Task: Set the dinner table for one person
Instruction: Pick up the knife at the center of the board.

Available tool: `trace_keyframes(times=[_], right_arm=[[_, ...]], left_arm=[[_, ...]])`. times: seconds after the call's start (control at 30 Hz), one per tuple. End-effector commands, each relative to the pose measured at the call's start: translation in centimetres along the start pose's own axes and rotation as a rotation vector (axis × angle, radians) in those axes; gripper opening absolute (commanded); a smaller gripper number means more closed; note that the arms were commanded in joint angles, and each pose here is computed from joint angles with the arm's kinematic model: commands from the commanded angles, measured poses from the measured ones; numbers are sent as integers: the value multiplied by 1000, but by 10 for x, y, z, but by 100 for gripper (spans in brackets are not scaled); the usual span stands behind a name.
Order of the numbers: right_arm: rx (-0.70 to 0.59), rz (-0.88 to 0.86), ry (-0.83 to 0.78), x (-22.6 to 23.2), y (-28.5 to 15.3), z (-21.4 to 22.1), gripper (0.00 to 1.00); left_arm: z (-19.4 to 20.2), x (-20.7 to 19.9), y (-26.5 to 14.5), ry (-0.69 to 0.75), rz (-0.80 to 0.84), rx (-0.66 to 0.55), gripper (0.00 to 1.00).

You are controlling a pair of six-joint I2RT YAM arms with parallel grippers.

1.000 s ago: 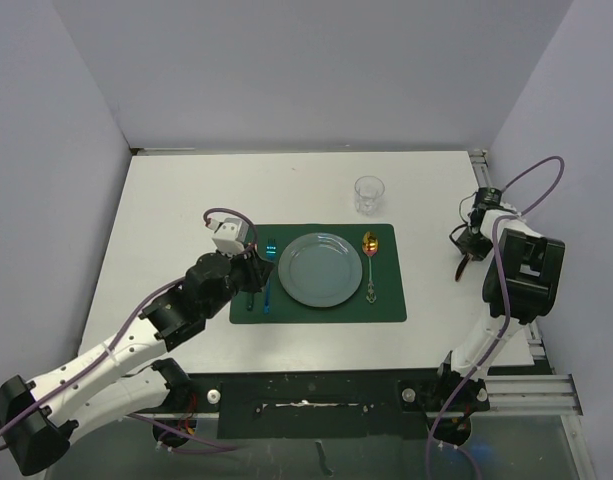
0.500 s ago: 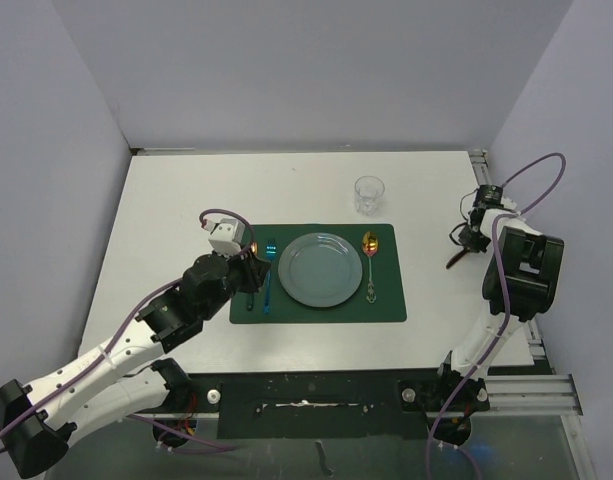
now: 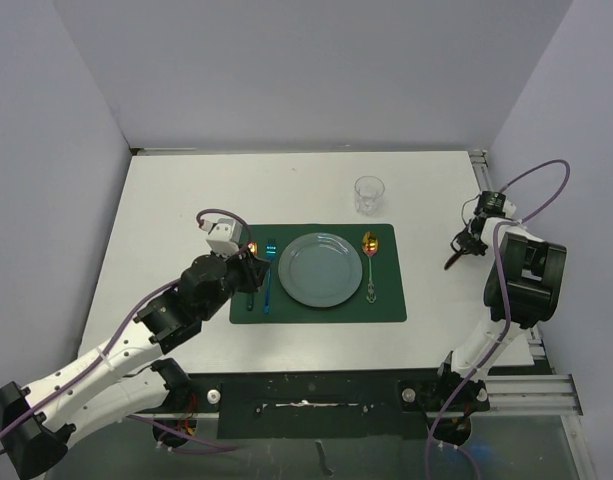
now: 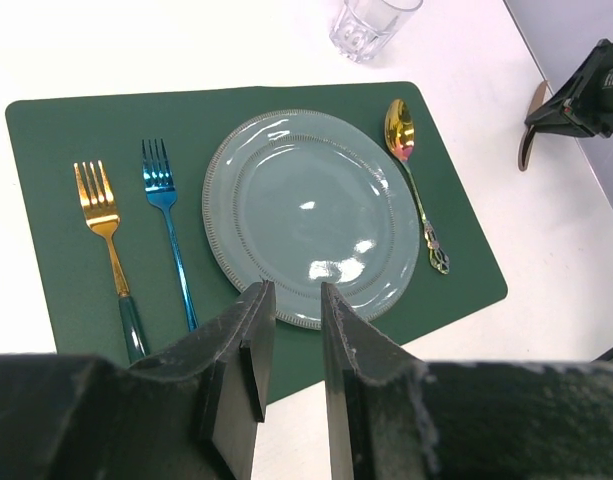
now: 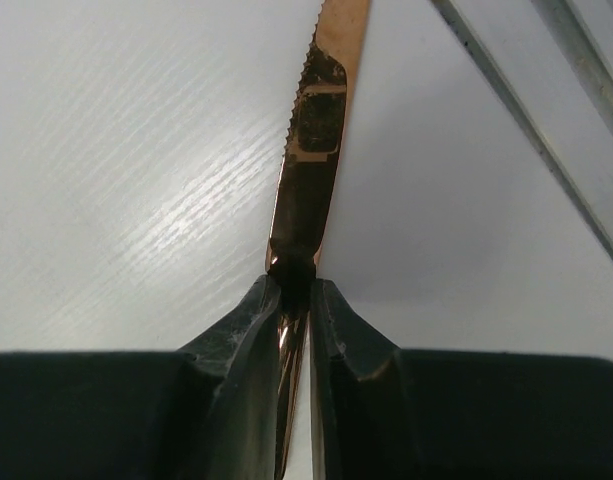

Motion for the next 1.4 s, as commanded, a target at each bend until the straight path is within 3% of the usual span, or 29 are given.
trace_keyframes(times=[0.0, 0.57, 1.37], right_arm=[[161, -32, -43, -5, -14, 52, 0], [110, -198, -221, 61, -98, 82, 0], [237, -326, -562, 95, -134, 138, 0]], left_arm=[[-28, -11, -5, -46, 42, -88, 23], [-28, -20, 1, -65, 80, -88, 23], [-15, -22, 2, -86, 101, -61, 23]])
Point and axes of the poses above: each gripper's point midway between its finger pads, its own y axis out along the fingers, its own x axis along the line the jaws close on, z = x × y, the point moved 1 cm from there along -y, back along the fingers, and after that the axes turned 12 degrees about y, right-handed, at the moved point
